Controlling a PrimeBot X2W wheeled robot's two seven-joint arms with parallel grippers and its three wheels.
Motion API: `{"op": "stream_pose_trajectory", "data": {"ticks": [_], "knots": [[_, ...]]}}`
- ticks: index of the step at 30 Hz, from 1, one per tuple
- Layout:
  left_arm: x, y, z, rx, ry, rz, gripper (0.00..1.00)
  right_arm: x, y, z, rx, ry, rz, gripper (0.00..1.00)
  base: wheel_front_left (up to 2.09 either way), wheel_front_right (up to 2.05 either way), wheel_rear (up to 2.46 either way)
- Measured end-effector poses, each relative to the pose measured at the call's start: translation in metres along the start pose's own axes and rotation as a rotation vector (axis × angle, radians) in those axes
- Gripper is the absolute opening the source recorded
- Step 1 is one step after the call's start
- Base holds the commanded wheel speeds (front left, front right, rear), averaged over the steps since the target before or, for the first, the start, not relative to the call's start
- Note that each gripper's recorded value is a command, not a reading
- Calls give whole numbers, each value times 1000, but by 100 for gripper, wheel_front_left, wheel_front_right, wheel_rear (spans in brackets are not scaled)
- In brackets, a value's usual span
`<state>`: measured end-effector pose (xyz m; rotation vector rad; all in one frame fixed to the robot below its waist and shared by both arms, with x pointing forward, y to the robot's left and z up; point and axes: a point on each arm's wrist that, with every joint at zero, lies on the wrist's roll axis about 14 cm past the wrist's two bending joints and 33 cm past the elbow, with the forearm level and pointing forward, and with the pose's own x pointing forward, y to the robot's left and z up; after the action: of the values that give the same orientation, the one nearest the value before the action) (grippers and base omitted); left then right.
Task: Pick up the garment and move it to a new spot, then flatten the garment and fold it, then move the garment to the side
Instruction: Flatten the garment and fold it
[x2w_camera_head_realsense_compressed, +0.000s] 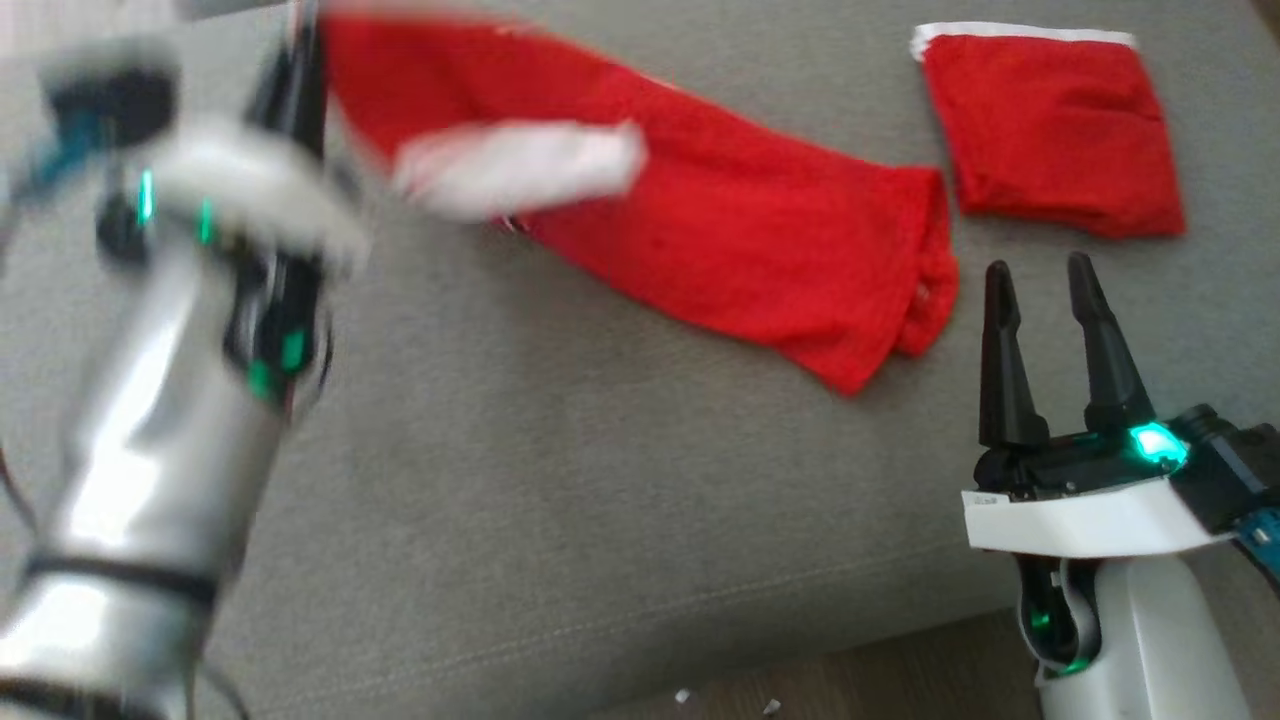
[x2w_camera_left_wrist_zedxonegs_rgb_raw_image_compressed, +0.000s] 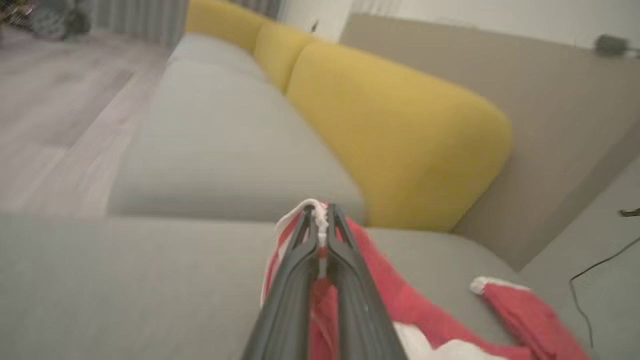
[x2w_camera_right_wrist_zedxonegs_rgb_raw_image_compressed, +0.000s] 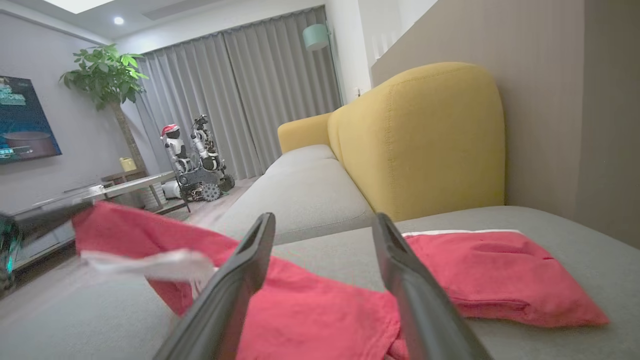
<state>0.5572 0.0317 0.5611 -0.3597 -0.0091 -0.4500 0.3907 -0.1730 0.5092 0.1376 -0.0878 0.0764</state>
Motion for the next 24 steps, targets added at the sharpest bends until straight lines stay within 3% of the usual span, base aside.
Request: {"op": "stream_pose_trajectory", "data": {"ticks": [5,8,9,10,11,18,24], "knots": [[-67,71,-70,-74,138,211,0,8,11,-16,-1,40,36,100,0,0,0],[-78,85,-67,-106,106,255,0,11,15,-23,-4,58,52,100,0,0,0],[-79,87,-61,-112,80,256,27,12,16,-25,-4,63,56,100,0,0,0],[-79,88,-53,-112,50,256,88,13,17,-26,-3,66,59,100,0,0,0],[-78,89,-44,-98,21,250,100,13,18,-28,-2,70,61,100,0,0,0],[-84,87,-21,64,-57,236,100,14,22,-36,3,92,73,100,0,0,0],[-94,63,-20,184,-89,209,100,11,23,-39,3,105,75,100,0,0,0]]}}
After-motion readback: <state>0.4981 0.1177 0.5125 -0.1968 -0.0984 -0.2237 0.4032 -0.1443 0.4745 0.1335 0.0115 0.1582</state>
